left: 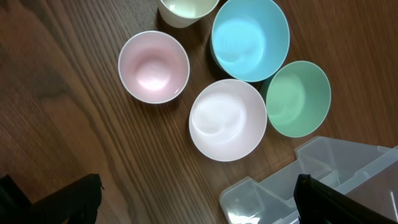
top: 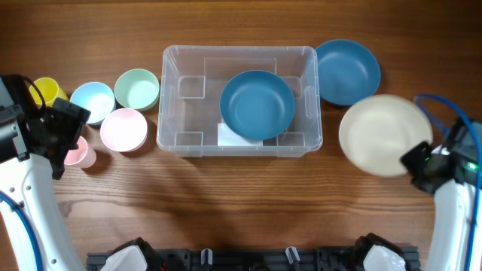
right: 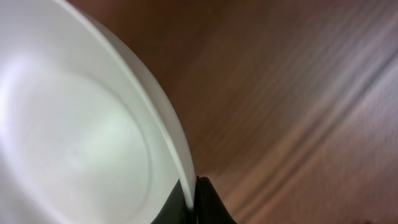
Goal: Pack container
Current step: 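Pinch the cream plate rim with the right gripper and lift, then carry the cream plate over the container and drop it onto the teal plate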
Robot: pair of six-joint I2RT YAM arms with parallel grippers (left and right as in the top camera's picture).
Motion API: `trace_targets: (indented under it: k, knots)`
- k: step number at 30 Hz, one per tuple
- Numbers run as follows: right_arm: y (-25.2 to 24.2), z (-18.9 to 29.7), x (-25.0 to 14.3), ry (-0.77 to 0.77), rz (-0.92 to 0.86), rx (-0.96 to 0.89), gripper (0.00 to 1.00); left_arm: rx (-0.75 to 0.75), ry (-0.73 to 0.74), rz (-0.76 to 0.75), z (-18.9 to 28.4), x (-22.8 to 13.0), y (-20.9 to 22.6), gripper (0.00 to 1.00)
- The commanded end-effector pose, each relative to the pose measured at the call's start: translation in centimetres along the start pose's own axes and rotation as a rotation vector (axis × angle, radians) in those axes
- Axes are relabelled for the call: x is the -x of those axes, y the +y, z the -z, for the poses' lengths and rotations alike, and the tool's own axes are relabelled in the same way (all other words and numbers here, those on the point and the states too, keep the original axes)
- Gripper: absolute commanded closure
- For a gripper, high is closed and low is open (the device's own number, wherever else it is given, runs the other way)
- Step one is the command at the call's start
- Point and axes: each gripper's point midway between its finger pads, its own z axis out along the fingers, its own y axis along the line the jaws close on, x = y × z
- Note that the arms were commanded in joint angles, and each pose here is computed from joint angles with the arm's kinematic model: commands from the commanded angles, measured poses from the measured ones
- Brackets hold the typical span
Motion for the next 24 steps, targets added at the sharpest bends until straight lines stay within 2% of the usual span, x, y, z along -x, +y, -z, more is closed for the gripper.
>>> trace_targets:
  k: [1, 4, 9, 17, 24]
  knots:
    - [4.3, 7.8, 3.6, -0.215, 0.173, 0.228, 0.96, -0.025, -0.020, 0.019, 0.9, 0.3, -0.2, 0.00]
    - [6.4, 12.2, 4.4, -0.322, 0.224, 0.359, 0.96, -0.025, -0.020, 0.019, 0.9, 0.3, -0.2, 0.00]
    - [11.6, 18.1, 3.7, -0.431, 0.446, 0.654, 0.96, -0.025, -0.020, 0.019, 0.9, 0.3, -0.2, 0.00]
    - [17.7, 17.7, 2.6, -0.407, 0.617, 0.780, 0.96, -0.025, -0.020, 0.019, 0.9, 0.3, -0.2, 0.00]
    - [24.7, 13.7, -0.3, -0.344, 0.774, 0.748, 0.96, -0.025, -0.020, 0.019, 0.9, 0.3, -0.2, 0.00]
